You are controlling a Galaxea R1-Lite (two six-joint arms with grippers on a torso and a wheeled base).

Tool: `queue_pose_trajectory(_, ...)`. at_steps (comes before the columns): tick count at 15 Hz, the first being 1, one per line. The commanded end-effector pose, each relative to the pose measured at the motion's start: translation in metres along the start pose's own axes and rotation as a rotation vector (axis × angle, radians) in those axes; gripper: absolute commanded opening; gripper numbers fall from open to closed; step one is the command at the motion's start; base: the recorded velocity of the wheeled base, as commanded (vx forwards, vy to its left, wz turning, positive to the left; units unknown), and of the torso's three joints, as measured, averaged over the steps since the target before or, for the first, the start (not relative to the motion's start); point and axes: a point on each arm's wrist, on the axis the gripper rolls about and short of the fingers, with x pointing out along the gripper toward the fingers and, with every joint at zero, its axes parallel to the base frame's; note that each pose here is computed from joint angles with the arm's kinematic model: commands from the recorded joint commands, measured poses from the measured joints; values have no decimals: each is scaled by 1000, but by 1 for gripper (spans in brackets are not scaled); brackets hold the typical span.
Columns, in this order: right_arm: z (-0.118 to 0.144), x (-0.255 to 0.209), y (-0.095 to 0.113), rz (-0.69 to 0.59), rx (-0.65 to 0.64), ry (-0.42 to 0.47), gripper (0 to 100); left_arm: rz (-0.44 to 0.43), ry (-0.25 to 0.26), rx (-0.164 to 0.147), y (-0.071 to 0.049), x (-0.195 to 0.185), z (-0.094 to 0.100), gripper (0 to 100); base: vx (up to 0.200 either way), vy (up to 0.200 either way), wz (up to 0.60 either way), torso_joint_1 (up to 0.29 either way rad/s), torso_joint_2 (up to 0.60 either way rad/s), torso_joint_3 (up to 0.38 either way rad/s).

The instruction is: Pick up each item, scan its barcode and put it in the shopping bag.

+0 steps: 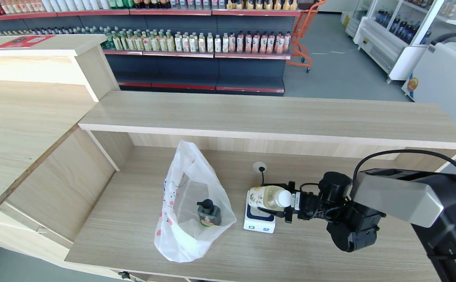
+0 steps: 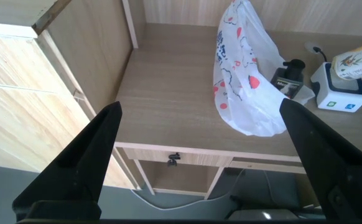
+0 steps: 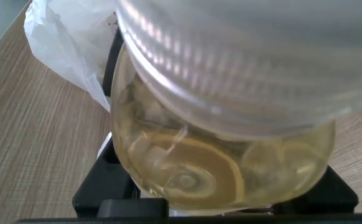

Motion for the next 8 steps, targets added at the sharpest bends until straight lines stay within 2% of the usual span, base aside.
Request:
queue_pose_trajectory(1,-8,-1,3,-1,8,11,0,0,0,0,0,0,0,100,0,0,0,0,0,0)
queue_pose_trajectory(8,-7,-3,-2,-17,-4,17,0,0,0,0,0,0,0,100,0,0,0,0,0,0)
